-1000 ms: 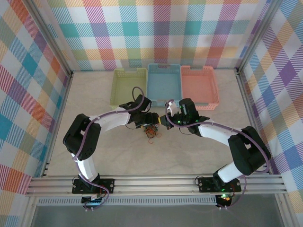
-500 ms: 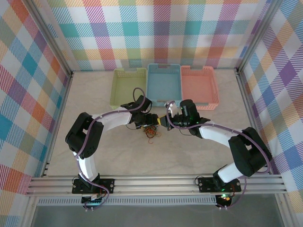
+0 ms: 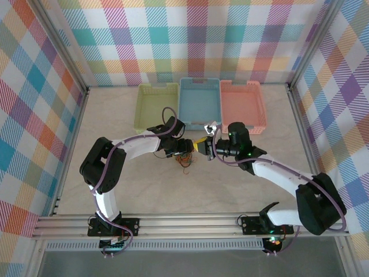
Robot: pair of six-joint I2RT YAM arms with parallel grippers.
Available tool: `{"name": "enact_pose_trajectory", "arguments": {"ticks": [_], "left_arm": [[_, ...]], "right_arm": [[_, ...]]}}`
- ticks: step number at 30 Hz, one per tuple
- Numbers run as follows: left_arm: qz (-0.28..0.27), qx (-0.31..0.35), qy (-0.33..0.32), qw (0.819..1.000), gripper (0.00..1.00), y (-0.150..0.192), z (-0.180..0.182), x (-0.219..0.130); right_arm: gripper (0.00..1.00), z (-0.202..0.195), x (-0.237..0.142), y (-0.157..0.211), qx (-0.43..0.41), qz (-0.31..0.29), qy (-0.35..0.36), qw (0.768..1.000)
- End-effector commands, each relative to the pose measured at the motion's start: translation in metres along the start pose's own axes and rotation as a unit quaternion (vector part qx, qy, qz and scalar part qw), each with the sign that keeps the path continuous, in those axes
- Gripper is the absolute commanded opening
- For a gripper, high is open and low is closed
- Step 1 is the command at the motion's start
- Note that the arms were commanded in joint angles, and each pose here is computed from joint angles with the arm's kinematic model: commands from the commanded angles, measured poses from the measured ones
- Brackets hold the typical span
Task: Untangle the cables
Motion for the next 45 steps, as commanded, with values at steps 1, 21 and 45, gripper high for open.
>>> {"name": "enact_pose_trajectory", "arguments": {"ticks": [1,21,45], "left_arm": [[0.005,-0.002,-0.004,1.0,0.72,0.003,0.005,0.001],[0.007,-0.001,-0.005,1.0,0.67,0.004,0.007,0.0],[0.003,0.0,-0.005,1.0,0.62,0.006,0.008,-0.001]], "right_arm": [[0.0,0.019,-0.006,-0.007,-0.023,-0.012,-0.041,0.999],[0.0,-0.02,-0.083,-0.038,-0.027,-0.147,0.232,0.961],[0.0,-0.134,-0.162,0.002,0.196,-0.164,0.499,0.828]]}}
Point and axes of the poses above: each hand's point on the last joint's axis, 136 mm out from that joint toward the fingers, its own x axis out along the fingers, its own z axis along the line the jaws close on, y = z × x, the point moved 3 cm from there along -x, back along the fingers, and after that the axes turned 5 degrees about x, right-handed, at the moved point
